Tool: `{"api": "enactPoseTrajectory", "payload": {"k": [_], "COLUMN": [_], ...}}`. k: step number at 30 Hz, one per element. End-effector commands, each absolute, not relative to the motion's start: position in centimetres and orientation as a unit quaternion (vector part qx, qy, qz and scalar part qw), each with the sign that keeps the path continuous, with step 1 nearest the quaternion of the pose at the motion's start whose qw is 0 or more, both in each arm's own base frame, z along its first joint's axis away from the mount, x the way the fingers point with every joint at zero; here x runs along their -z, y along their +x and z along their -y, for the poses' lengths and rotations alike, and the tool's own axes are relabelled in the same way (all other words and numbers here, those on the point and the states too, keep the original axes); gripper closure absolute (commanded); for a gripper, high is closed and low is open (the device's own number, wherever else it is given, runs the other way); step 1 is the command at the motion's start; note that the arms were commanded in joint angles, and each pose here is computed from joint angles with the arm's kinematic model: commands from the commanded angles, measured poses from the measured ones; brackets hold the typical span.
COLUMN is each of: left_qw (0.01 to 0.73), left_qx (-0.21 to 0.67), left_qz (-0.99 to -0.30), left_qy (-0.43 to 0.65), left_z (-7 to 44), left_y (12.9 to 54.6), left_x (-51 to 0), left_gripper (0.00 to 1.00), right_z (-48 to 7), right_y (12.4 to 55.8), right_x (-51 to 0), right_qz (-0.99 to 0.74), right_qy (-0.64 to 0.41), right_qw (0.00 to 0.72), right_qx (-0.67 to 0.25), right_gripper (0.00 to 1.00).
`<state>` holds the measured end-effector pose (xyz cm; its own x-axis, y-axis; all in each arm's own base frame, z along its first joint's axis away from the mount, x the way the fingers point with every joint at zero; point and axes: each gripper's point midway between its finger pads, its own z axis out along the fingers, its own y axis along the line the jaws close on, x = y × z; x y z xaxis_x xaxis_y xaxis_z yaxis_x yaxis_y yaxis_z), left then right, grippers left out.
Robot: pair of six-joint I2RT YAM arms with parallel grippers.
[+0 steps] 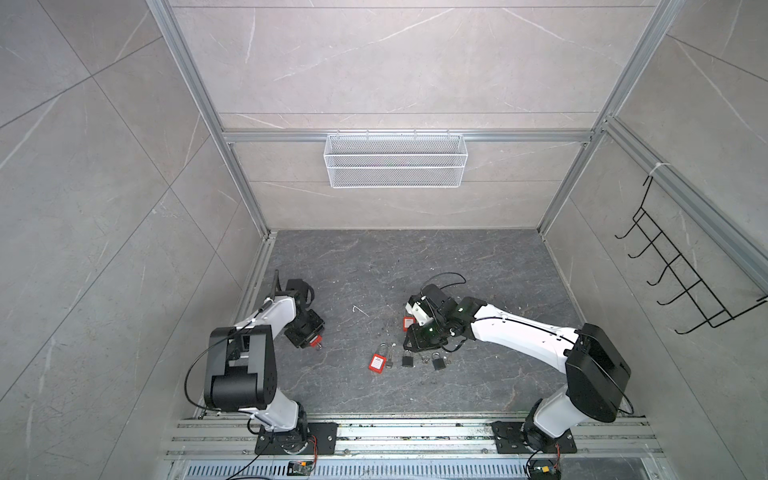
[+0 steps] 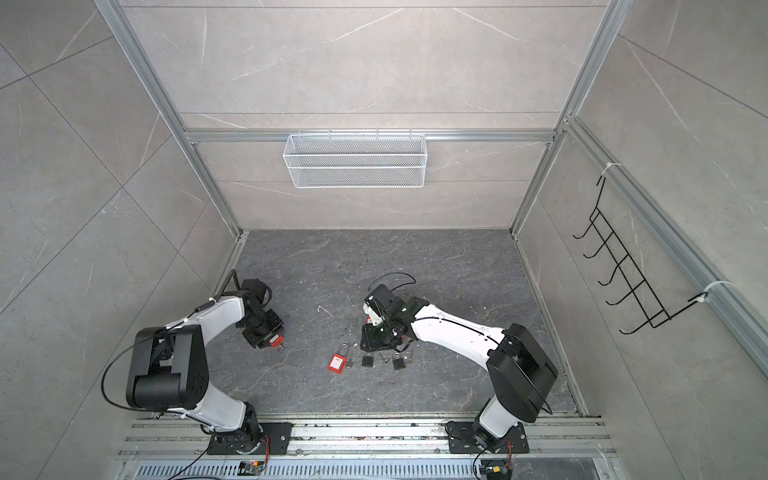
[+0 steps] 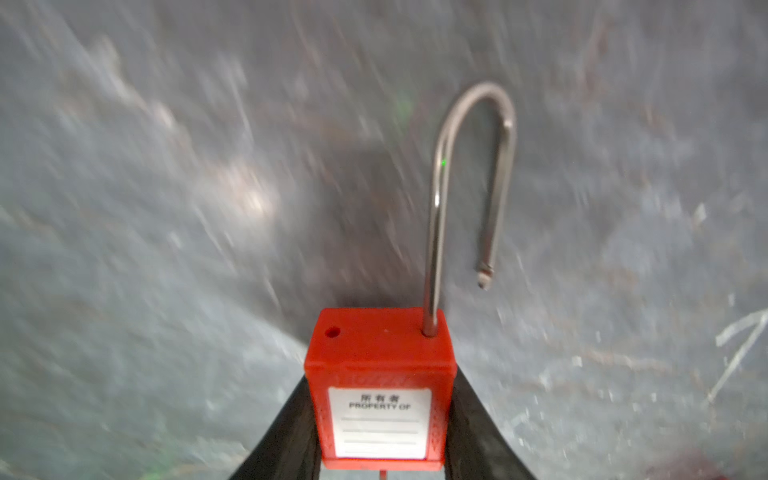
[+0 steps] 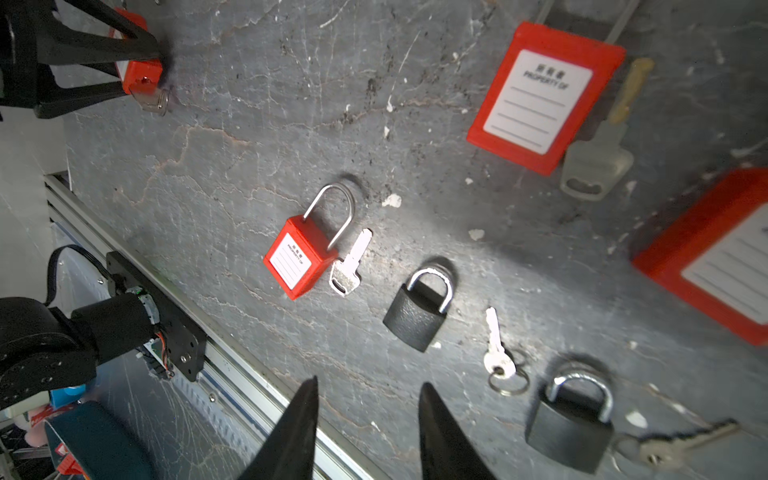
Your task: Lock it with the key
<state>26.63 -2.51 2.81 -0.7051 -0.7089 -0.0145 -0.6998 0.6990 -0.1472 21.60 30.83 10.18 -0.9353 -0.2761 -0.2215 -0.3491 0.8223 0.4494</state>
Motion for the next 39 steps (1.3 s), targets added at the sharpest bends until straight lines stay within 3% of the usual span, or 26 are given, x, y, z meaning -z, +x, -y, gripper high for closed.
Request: {"api": "enactPoseTrajectory", "payload": {"k": [1,15,19,22,28,35,39], "left_qw": [0.062,0.066,0.063,0.087,0.174,0.209,0.235], "left_qx": [0.086,0.076,0.09,0.096,0.11,0.165,0.183], "left_qz": [-0.888,-0.882,-0.887,-0.892,-0.898,-0.902,-0.899], "left_qy": [-0.448,-0.46,-0.448,-0.434,-0.389,-0.34,-0.32], "left_z": [4.6,11.9,13.0,13.1,11.0,4.3,0.5], "left_y": [26.6,26.6,26.9,27.5,28.7,29.4,29.8], "left_x": [-4.0,-2.3,-2.1,-3.4,-9.2,-13.0,-14.6], "left_gripper": [0.66,0.64,0.43,0.34,0.22,0.21,0.21], "right_z": [-29.0,-27.3,-27.6,-28.3,-30.9,-37.4,-40.7], "right_y": [21.7,21.4,21.4,21.7,22.3,22.1,23.3], "right_x": [-11.2,-10.9,-10.4,-11.2,-13.8,-15.4,-13.5], "right_qz": [-0.954,-0.954,-0.954,-0.946,-0.908,-0.824,-0.819], "right_qy": [-0.189,-0.199,-0.197,-0.215,-0.304,-0.445,-0.469], "right_qw": [0.093,0.114,0.11,0.129,0.195,0.276,0.26], "right_qx": [-0.214,-0.192,-0.197,-0.207,-0.212,-0.215,-0.201], "right_gripper": [0.58,0.58,0.58,0.58,0.56,0.54,0.51]}}
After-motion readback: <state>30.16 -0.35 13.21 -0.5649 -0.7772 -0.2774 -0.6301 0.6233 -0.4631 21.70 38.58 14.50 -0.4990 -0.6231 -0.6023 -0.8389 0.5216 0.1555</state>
